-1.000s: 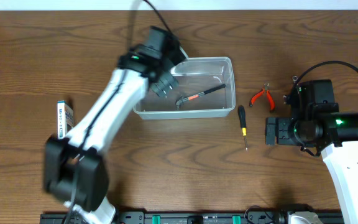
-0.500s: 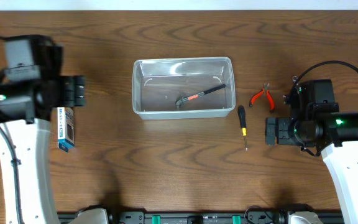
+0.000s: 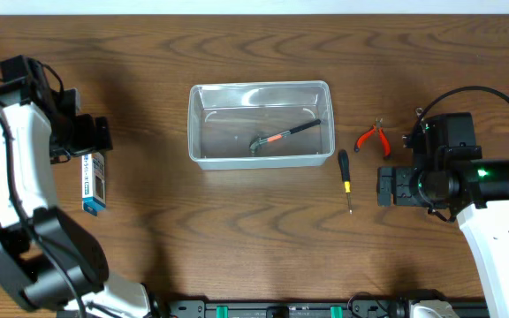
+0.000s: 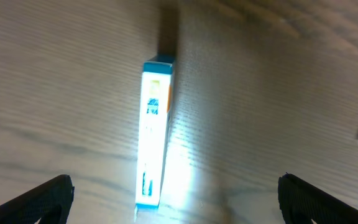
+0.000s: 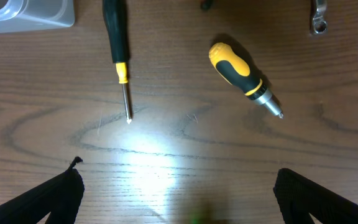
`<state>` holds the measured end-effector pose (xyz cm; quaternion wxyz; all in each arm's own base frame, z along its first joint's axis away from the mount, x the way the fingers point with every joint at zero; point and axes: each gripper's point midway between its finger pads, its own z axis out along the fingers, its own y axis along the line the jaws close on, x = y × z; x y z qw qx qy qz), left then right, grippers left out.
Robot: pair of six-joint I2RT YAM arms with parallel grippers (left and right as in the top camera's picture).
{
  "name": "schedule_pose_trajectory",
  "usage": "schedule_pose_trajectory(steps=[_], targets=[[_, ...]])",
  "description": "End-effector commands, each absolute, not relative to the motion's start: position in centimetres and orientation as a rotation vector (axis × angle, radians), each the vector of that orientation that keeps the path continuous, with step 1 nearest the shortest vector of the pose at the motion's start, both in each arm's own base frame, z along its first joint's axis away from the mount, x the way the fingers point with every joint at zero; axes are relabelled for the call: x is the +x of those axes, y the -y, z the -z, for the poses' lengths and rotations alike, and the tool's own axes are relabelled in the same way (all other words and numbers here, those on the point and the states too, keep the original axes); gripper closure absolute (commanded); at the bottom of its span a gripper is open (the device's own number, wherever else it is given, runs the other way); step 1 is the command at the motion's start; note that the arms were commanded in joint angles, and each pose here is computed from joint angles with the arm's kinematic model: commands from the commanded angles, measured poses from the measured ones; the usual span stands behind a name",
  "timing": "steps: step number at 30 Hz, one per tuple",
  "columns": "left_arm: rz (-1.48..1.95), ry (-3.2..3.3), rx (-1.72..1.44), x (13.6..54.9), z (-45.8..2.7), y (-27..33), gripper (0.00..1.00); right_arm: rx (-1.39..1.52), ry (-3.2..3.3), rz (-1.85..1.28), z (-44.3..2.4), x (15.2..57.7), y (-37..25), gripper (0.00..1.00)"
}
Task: Pack container
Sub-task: 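Move the left gripper to the blue box and grasp it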
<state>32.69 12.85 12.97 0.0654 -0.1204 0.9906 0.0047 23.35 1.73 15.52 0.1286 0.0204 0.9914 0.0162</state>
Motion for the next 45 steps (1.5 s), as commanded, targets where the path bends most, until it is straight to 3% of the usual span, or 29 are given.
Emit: schedule_pose_trajectory(steps=[1,16,37,39,45], targets=[[0.026,-3.027,-0.322,33.0,-11.3,-12.8,0.02,0.043,-2.857,-0.038,-16.2,23.7,-1.6,0.01],[0.025,-3.013,-0.276,33.0,-5.3,-12.9,0.02,0.043,-2.849,-0.038,-16.3,23.9,-1.6,0.01],[0.008,-2.981,-0.362,32.3,-2.1,-15.0,0.01,0.043,-2.846,-0.039,-16.3,24.0,-1.6,0.01],[0.016,-2.998,-0.360,32.1,-1.5,-14.9,0.10,0.043,-2.847,-0.039,-16.3,24.0,-1.6,0.01],[0.028,-3.018,-0.364,31.9,-0.7,-14.8,0.20,0.043,-2.847,-0.039,-16.3,24.0,-1.6,0.01]])
